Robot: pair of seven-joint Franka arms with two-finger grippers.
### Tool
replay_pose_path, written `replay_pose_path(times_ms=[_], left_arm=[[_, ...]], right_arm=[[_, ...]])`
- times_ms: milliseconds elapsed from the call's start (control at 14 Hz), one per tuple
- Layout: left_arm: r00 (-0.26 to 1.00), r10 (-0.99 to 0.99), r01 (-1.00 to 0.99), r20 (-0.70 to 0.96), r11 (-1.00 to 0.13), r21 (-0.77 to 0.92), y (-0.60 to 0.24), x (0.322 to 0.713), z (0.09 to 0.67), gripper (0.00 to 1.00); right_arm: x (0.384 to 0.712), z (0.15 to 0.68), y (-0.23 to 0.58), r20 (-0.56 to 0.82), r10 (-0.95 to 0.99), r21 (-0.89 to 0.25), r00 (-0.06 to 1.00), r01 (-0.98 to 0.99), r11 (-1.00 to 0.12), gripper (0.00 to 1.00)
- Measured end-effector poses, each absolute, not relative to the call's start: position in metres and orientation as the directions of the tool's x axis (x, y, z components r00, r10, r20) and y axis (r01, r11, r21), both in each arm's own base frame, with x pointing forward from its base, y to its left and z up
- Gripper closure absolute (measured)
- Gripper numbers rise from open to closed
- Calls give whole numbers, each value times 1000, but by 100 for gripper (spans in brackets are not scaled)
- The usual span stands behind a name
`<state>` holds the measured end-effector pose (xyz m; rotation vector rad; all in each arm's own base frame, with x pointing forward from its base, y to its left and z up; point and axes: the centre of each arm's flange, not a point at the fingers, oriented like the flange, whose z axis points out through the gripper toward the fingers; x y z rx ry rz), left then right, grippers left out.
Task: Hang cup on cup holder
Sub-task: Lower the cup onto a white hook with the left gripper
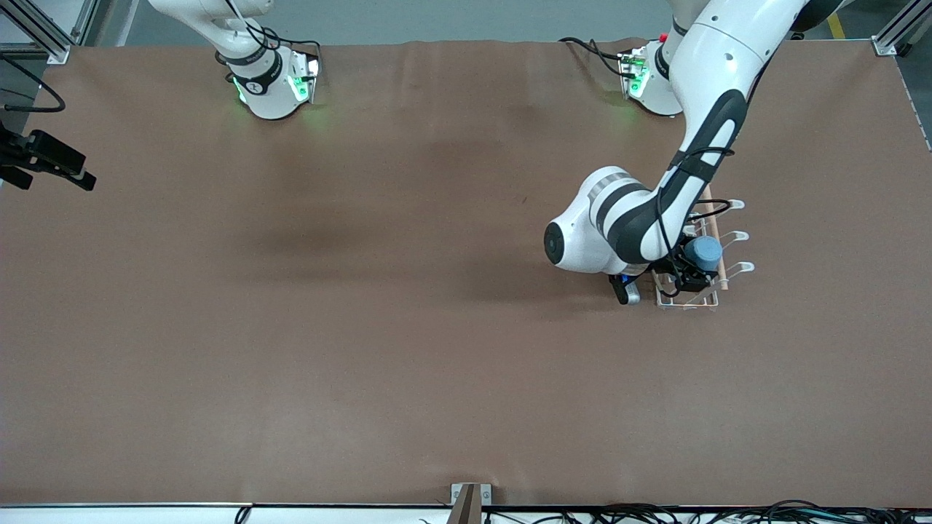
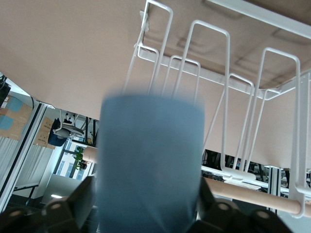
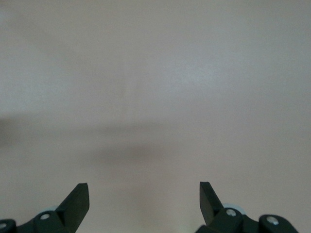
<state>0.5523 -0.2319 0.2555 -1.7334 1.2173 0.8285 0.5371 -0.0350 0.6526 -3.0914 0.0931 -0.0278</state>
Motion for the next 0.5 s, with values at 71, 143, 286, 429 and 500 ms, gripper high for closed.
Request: replay_pose_path(times_ms=[71,143,286,429,500], left_arm=[[319,-394,-946,-862,-178,-269,-232,552,256,0],[332,-393,-942,-857,-183,-281,-233,553,256,0],[366,-404,-929,-838,-200,-310,-236,559,267,0],[416,-441,-907,-795,-262,-329,-242,572,291,0],[448,-465,-890,-764,-311,-333,-244,580,308,0]], right_arm=[[539,653,-35,20,-61,-49,998,-59,-997,0],[542,655,-35,25,-61,-48,998,-60,-997,0],[547,654,-35,25,-59,-47,998,-57,-997,0],[548,652,-35,14,-55,-47,998,-54,-997,0],[548,651,-35,11,-53,-47,999,-52,-998,0]])
